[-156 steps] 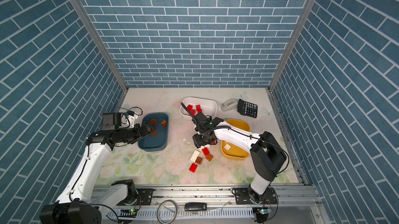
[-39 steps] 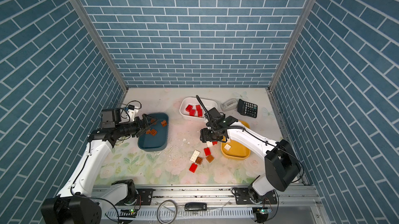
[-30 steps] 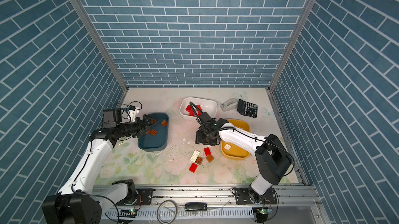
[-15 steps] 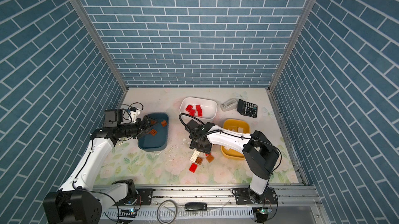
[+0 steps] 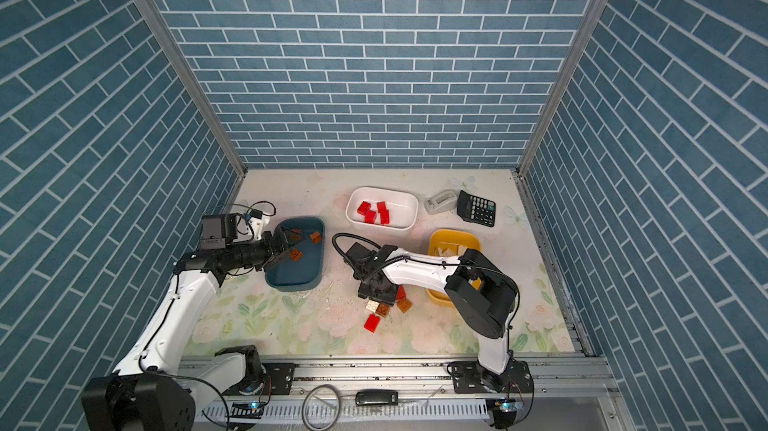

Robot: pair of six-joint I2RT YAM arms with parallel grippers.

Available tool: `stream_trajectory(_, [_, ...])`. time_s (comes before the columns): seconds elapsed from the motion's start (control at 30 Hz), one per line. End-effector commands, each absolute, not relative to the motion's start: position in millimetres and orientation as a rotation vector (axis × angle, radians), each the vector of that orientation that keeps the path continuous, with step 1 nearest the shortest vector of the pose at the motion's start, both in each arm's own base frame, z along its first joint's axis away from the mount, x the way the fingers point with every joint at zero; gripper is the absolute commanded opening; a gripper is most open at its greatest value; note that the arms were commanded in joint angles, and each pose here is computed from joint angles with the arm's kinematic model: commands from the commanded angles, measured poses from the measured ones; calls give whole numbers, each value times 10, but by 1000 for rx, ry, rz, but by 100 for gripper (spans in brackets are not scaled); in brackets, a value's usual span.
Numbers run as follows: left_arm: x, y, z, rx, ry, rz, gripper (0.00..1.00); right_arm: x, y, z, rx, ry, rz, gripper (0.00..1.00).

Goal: Sort the legos into containers by color
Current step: 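Grasp the white 2x4 brick from the pile with the right gripper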

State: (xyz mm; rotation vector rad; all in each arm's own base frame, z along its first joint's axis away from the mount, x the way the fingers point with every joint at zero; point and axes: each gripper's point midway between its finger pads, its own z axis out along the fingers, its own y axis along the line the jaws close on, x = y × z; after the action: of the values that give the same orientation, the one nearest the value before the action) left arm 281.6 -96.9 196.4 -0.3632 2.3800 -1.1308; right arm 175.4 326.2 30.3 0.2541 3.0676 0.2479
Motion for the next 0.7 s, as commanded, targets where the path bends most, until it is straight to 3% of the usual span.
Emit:
stream_trajectory(0.0, [2766, -991, 1947, -338, 2383, -1132, 97, 1721, 3260, 236, 303, 3054, 191, 57])
stream_trajectory(0.2, [2741, -1000, 1918, -336, 2380, -1137, 97, 1659, 3223, 133, 302, 3054, 115, 49])
stream_trajectory(0.47, [2661, -1009, 1927, -324, 2380, -1132, 97, 1723, 3132, 79, 259, 3018, 30, 30])
stream_trajectory(0.67, [2624, -1017, 1917, -329, 2381, -1137, 97, 1908, 3049, 553, 154, 2927, 32, 27])
